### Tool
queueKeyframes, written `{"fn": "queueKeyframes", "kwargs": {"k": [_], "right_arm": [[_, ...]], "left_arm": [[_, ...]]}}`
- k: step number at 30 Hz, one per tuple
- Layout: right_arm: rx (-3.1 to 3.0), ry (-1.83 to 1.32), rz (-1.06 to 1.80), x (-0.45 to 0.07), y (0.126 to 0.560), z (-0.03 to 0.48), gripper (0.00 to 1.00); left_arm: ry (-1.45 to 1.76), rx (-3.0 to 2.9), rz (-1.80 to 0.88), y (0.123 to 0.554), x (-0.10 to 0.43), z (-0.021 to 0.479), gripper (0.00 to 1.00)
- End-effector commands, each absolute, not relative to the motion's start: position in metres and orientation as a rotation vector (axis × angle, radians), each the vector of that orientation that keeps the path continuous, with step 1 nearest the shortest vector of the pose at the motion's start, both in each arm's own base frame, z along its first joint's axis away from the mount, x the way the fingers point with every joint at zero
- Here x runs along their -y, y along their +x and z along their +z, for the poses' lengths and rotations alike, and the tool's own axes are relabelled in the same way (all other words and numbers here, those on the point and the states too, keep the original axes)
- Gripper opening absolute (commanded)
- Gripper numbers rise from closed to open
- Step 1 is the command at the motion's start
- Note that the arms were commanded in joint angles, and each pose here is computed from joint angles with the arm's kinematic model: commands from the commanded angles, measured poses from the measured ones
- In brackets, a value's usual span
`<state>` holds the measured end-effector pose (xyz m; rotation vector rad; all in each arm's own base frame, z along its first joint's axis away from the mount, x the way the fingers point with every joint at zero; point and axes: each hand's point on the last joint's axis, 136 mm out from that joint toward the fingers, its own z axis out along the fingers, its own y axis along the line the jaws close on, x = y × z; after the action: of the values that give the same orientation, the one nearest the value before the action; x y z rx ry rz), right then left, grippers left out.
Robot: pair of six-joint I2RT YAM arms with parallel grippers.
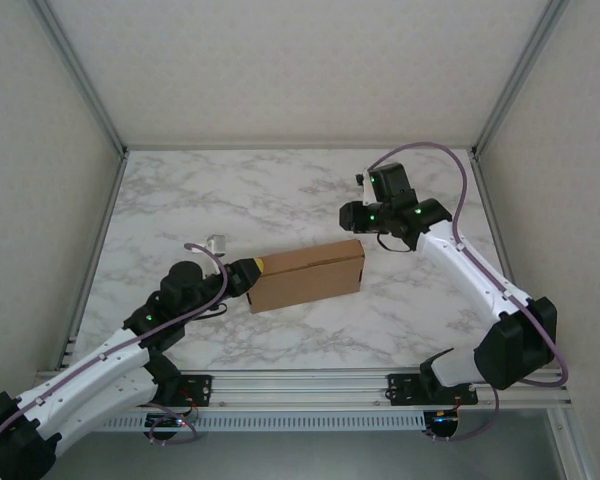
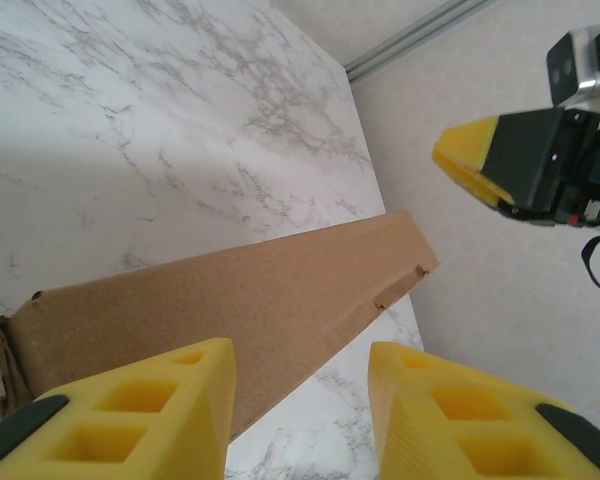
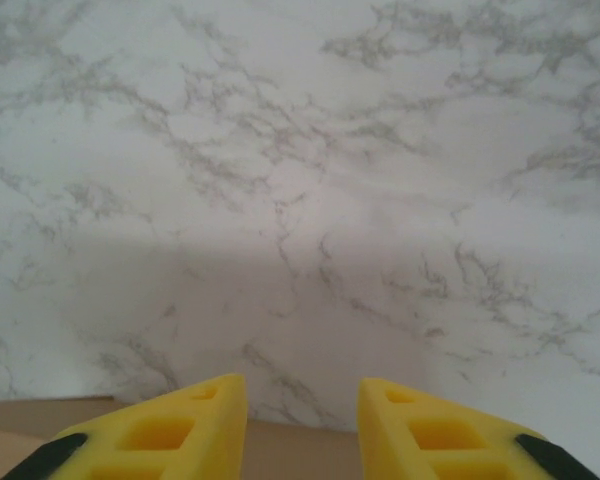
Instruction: Fold the paper box
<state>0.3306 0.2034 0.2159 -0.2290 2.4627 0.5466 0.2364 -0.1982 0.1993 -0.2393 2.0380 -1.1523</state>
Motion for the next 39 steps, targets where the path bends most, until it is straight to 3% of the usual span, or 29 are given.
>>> {"fn": "queueKeyframes", "kwargs": {"k": [1, 18, 31, 39], "right_arm": [[-2.502, -0.217, 0.562, -0.196, 0.308, 0.208, 0.39], [-2.602, -0.183, 0.503, -0.169, 0.272, 0.159, 0.39], [-2.74, -0.01, 0.609, -0.166, 0.243, 0.104, 0.2], [-2.764, 0.069, 0.686, -0.164, 0.221, 0.093, 0.16]], "left_arm": [[-0.33, -2.36, -0.855, 0.218, 0.166, 0.109, 0.4], [-0.293, -2.373, -0.827, 0.22, 0.167, 0.112, 0.39], [-0.376, -2.372, -0.758, 0.221, 0.154, 0.103, 0.38], [-0.474, -2.404, -0.815, 0.207, 0.153, 0.071, 0.27]]}}
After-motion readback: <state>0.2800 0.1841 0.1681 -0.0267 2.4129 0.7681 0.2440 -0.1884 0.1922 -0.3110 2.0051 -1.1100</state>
